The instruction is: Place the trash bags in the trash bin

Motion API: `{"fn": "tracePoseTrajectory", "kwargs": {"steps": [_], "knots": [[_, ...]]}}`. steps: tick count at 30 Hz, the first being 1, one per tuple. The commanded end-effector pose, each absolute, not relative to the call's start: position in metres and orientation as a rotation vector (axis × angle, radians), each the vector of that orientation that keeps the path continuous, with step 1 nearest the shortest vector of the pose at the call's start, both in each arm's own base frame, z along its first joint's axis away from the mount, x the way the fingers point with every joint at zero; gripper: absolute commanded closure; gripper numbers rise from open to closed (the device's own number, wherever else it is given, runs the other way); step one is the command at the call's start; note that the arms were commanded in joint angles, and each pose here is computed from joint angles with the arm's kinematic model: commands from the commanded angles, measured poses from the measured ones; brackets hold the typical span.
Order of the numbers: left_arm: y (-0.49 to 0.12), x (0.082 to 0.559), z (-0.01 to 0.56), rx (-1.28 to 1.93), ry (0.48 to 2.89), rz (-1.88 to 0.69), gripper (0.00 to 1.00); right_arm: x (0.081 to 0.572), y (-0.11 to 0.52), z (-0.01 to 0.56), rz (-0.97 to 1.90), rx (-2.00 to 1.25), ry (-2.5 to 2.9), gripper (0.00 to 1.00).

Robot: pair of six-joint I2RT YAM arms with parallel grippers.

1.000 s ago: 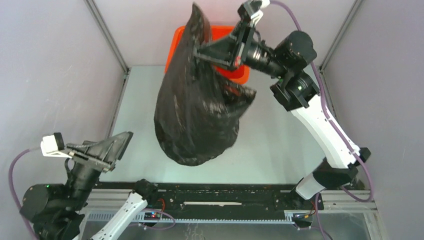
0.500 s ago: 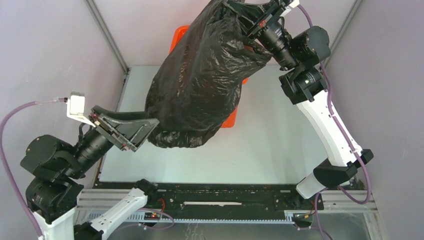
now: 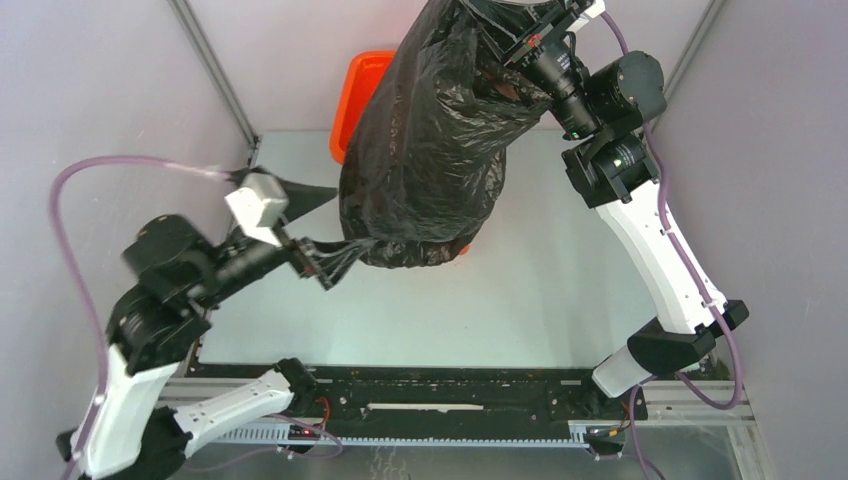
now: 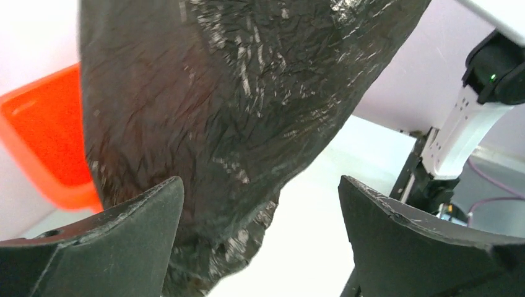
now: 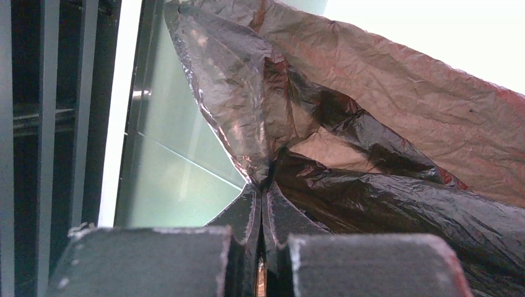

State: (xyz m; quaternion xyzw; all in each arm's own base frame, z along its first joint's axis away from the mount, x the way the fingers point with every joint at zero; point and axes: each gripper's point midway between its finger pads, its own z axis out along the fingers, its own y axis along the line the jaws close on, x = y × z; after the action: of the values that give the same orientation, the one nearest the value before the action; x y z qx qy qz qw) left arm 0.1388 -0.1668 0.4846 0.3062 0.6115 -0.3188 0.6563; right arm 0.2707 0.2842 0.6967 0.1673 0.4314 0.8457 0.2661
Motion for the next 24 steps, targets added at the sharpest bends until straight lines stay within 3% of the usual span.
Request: {"fn": "tracePoseTrajectory", "kwargs": {"steps": [1,11,12,15,17,19,20,24], "knots": [[-0.2,0.176,0.48,0.806,1.294,-0.558,0.0,0.255,0.269,0.719,2.326,0.418,1.076,1.0],[-0.264,0.221,0.475,0.807,1.245,-0.481,0.0,0.252,0.269,0.721,2.339,0.415,1.073,1.0],[-0.268,0.223,0.475,0.806,1.246,-0.48,0.05,0.251,0.269,0.722,2.341,0.412,1.073,1.0],[-0.264,0.232,0.488,0.722,1.266,-0.469,0.44,0.248,0.273,0.72,2.357,0.402,1.086,1.0],[-0.243,0.237,0.5,0.619,1.297,-0.419,0.63,0.244,0.275,0.72,2.37,0.387,1.094,1.0],[-0.213,0.236,0.513,0.512,1.312,-0.37,0.94,0.239,0.278,0.719,2.374,0.369,1.105,1.0],[-0.196,0.233,0.521,0.442,1.311,-0.356,0.99,0.237,0.278,0.718,2.374,0.361,1.11,1.0],[-0.129,0.206,0.565,0.25,1.261,-0.359,1.0,0.232,0.287,0.712,2.396,0.321,1.154,1.0]]}}
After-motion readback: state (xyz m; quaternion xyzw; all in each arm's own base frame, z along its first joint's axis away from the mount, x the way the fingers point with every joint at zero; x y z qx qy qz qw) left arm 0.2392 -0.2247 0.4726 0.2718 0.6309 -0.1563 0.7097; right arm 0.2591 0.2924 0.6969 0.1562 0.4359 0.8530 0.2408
